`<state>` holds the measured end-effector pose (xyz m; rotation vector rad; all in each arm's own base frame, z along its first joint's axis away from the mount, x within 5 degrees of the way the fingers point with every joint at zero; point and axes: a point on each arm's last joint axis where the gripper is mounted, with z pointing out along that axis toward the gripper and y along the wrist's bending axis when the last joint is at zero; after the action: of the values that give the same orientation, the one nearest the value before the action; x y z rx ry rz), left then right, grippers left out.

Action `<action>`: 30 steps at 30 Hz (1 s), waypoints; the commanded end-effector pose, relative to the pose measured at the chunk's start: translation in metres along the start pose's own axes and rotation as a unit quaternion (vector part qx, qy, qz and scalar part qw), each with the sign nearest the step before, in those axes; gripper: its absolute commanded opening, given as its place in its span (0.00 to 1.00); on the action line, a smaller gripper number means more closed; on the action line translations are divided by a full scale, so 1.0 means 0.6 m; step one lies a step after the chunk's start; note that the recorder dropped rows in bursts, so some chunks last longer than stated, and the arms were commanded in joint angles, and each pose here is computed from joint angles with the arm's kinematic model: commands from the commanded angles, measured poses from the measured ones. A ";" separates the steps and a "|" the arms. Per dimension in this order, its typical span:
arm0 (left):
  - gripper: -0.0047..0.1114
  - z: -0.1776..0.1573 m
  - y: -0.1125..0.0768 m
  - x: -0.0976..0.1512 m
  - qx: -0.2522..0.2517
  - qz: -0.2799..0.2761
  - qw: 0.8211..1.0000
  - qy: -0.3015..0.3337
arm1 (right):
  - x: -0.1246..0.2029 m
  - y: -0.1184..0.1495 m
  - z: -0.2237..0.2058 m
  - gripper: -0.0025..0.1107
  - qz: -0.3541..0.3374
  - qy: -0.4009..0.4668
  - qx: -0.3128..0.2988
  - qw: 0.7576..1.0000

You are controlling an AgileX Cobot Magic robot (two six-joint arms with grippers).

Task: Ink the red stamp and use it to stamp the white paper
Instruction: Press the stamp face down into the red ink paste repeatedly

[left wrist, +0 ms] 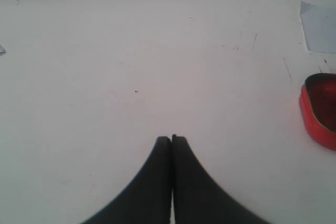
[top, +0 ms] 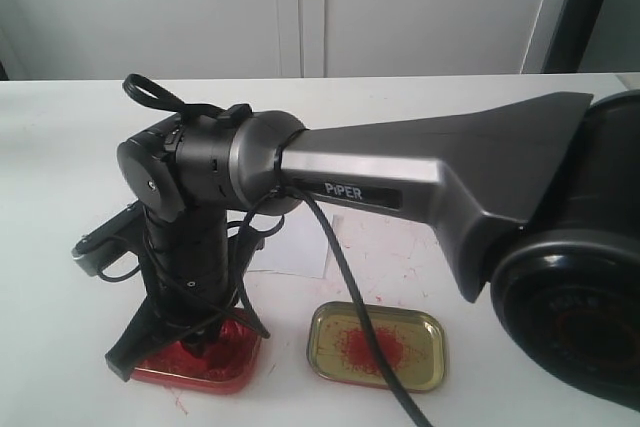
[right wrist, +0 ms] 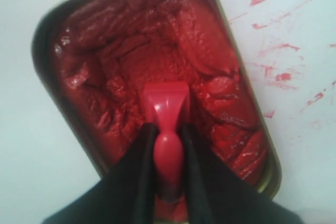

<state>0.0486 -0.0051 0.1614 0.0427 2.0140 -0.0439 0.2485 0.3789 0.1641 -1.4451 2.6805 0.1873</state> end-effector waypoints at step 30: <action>0.04 0.001 0.000 0.003 0.001 -0.006 1.000 0.002 | 0.001 -0.011 -0.058 0.02 0.026 -0.033 -0.006 0.999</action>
<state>0.0486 -0.0051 0.1614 0.0427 2.0140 -0.0439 0.2507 0.3730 0.1832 -1.3836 2.6908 0.2267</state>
